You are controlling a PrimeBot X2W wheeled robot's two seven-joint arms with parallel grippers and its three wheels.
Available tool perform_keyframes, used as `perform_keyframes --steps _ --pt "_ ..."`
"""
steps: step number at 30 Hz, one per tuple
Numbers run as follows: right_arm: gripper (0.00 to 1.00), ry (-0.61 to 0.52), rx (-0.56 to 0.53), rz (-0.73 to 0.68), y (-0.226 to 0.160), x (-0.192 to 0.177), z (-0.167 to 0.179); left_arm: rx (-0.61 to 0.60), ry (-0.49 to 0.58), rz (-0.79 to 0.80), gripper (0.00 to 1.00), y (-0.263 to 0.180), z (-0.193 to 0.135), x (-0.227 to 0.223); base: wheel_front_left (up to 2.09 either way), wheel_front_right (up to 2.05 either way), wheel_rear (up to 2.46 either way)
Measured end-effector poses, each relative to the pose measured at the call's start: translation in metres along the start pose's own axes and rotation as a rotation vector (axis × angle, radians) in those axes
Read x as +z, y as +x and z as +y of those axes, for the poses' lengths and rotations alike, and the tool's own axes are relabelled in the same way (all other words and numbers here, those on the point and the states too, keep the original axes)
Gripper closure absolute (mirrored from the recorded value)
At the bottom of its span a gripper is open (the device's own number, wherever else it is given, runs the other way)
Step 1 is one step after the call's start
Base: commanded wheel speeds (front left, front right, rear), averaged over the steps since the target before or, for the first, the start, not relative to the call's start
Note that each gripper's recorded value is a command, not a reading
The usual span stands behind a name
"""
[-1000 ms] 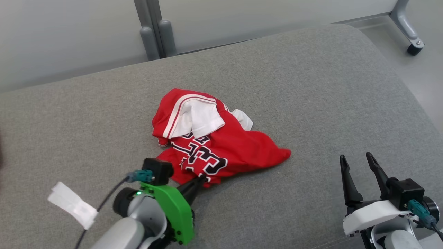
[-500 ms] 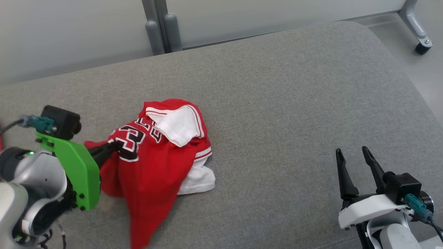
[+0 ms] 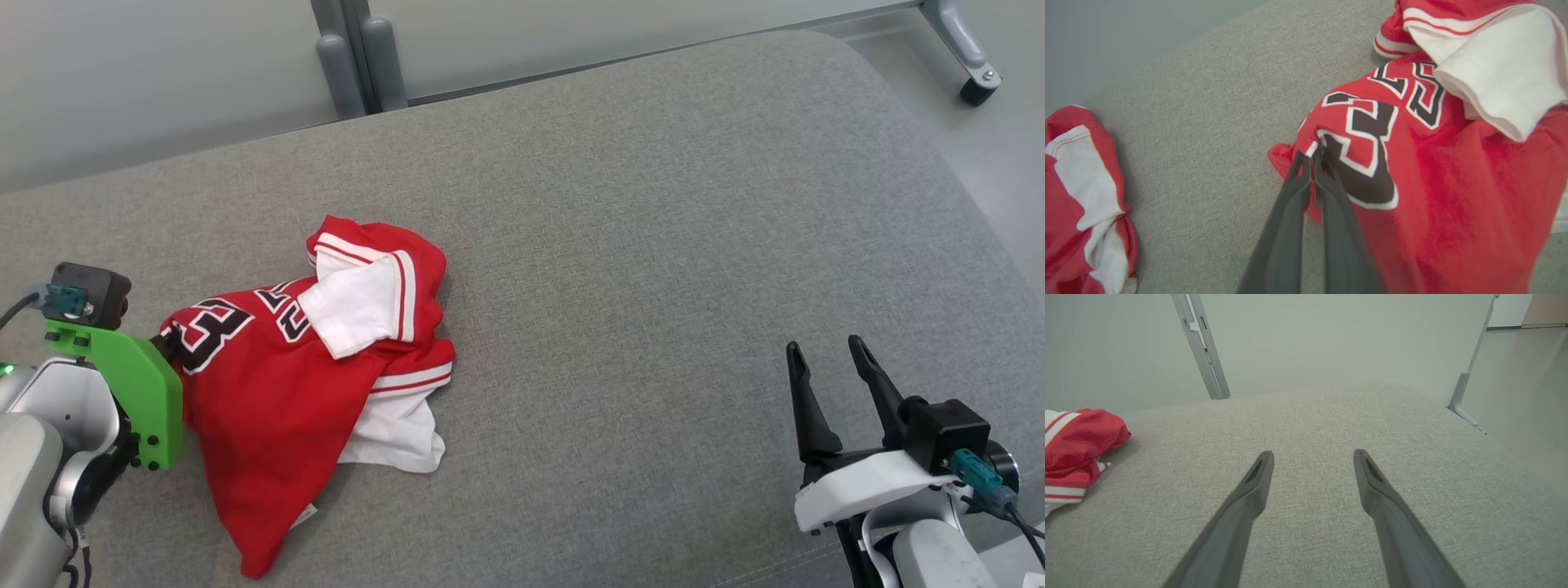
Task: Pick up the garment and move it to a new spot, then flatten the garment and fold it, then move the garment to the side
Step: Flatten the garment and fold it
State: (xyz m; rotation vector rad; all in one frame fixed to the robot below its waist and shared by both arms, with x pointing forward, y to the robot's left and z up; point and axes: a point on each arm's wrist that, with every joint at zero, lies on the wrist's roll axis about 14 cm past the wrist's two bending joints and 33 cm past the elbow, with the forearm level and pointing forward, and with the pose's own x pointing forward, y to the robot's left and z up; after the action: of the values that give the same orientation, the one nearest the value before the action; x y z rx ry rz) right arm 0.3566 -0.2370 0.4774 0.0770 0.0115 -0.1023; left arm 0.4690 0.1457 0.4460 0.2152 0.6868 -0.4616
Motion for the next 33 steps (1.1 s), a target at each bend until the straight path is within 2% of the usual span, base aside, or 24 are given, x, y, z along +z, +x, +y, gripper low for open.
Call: perform_keyframes --steps 2,3,9,14,20,24,29,33 --pt "0.00 -0.001 -0.003 -0.001 0.000 0.000 -0.001 0.014 -0.031 -0.035 0.02 0.003 0.002 0.001 0.00 0.00 0.00" --pt "0.00 -0.001 -0.004 -0.002 0.000 0.001 -0.002 0.020 -0.045 -0.047 0.00 0.004 0.004 0.000 0.00 0.00 0.00" --pt "0.00 -0.007 0.008 -0.007 0.003 0.002 0.000 0.082 -0.121 -0.130 0.00 -0.004 0.017 0.005 0.00 0.00 0.00" --pt "0.00 -0.015 0.032 -0.012 0.007 0.004 0.006 0.169 -0.141 -0.260 0.00 -0.031 0.040 0.038 0.00 0.00 0.00" --pt "0.00 -0.013 0.068 -0.003 0.014 0.000 0.018 -0.041 -0.265 -0.393 0.00 -0.037 -0.031 0.078 0.00 0.00 0.00" --pt "0.00 -0.013 0.086 0.010 0.019 -0.005 0.024 -0.159 -0.346 -0.337 0.00 -0.021 -0.077 0.067 0.00 0.00 0.00" --pt "0.00 -0.023 0.099 0.023 0.023 -0.009 0.026 -0.182 -0.425 -0.237 0.00 0.007 -0.096 0.040 0.00 0.00 0.00" --pt "0.00 -0.039 0.089 0.032 0.020 -0.010 0.018 -0.185 -0.448 -0.234 0.00 0.020 -0.098 0.038 0.00 0.00 0.00"
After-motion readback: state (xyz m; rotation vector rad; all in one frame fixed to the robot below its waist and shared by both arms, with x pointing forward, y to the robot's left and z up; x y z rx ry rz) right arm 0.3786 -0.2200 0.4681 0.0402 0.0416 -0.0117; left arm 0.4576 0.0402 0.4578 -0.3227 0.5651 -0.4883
